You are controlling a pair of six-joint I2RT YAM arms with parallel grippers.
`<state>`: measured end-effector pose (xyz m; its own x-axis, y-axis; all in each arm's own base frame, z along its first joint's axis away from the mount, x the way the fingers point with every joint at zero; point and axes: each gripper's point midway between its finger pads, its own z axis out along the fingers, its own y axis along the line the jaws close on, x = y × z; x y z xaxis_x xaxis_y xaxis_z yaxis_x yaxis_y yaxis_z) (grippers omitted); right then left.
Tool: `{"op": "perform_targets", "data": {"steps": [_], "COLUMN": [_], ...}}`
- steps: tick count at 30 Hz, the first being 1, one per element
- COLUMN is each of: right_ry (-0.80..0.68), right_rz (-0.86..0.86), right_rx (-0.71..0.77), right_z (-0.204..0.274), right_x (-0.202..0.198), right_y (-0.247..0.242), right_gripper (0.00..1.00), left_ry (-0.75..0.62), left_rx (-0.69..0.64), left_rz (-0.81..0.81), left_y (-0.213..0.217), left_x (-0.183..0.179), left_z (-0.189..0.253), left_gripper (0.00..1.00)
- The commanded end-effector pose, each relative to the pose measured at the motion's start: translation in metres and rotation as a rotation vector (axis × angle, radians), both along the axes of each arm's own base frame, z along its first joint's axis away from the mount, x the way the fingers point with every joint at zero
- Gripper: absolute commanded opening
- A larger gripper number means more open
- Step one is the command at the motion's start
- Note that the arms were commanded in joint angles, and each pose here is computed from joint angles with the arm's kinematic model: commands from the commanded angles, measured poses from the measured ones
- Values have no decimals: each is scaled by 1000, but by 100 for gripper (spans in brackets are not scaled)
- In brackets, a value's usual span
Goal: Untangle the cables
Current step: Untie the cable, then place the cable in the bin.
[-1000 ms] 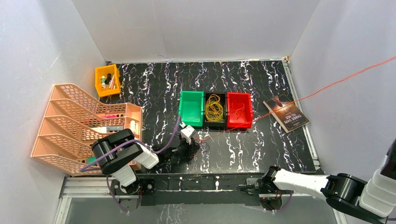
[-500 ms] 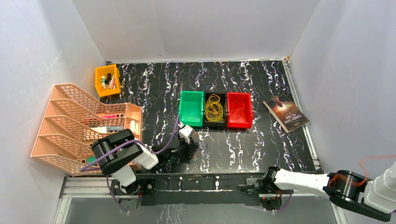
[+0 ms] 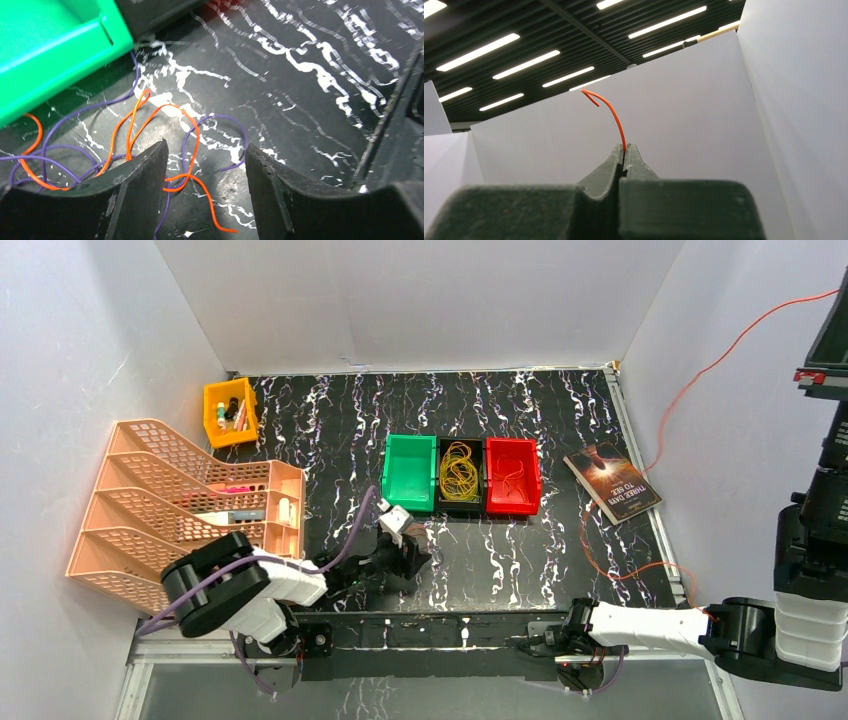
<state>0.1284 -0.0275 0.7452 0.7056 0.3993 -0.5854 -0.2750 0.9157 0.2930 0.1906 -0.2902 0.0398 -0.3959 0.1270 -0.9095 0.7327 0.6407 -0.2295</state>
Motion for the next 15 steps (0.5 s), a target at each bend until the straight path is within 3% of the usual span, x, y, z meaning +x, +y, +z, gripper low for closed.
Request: {"op": "perform_targets", "data": {"steps": [1,7,15], "right_ry": [52,126,197], "right_rz": [71,154,242], "right_rx": [60,15,-35], "right_z": [-14,-41,-67], "right_x": [2,15,28], "right_y": [-6,31,77], "right_gripper": [0,0,0], "left_ry": [-89,-168,-249], "left_rx": [-73,-127,-227], "left_rz": [-66,-101,-150], "left_y": [-8,-17,-24], "left_x": [-2,0,-5], "left_z": [43,86,141], "left_gripper": [57,58,74]}}
